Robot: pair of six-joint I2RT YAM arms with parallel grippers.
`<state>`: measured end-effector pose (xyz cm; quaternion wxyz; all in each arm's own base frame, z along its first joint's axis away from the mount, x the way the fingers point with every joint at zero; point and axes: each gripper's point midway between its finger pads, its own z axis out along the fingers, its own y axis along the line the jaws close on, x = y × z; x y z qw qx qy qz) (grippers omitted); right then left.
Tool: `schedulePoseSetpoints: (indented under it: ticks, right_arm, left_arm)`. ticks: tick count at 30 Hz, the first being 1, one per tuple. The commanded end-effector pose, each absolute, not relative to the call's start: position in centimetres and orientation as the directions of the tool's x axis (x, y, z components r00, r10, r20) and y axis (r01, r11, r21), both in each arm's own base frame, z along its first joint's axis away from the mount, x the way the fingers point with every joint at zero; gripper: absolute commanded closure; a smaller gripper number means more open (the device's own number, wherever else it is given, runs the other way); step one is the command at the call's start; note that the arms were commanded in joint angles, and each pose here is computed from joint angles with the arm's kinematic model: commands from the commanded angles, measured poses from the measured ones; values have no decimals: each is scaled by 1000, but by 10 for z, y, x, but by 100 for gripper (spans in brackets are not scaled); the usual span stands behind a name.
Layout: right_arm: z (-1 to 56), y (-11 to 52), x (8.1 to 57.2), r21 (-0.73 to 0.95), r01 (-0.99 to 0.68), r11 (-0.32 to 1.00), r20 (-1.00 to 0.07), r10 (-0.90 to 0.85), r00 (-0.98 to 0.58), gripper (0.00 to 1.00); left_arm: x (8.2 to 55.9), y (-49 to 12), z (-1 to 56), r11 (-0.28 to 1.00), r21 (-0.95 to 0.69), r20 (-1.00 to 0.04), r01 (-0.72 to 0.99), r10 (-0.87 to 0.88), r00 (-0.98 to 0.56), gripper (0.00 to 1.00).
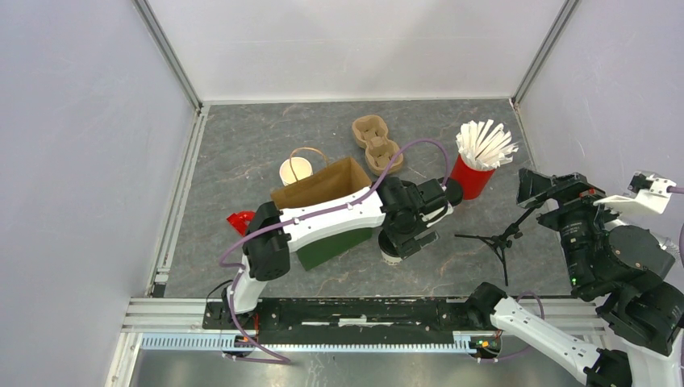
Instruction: Pack the takeout coffee
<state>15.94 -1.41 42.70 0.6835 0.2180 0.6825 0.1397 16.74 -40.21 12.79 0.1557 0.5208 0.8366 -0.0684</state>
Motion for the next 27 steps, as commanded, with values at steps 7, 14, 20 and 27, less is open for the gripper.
schedulePoseSetpoints:
  ticks: [7, 14, 20, 27]
  right_arm:
    - [410, 17, 170, 448, 44, 893, -889, 451, -77, 2]
    - [394, 64, 185, 482, -77, 873, -870, 465, -166, 1]
    - [393, 91, 197, 510, -142, 848, -856, 484, -183, 1]
    - [391, 131, 217, 497, -223, 838, -863, 452, -224, 8]
  left_arm:
    - [171, -399, 224, 477, 43, -511, 878, 766, -391, 25]
    - [186, -369, 313, 590, 77, -683, 804, 619, -389, 26]
    - [210, -325, 391, 726, 15, -839, 687, 383, -387, 29]
    - [225, -255, 437, 820, -61, -902, 569, 199, -383, 31]
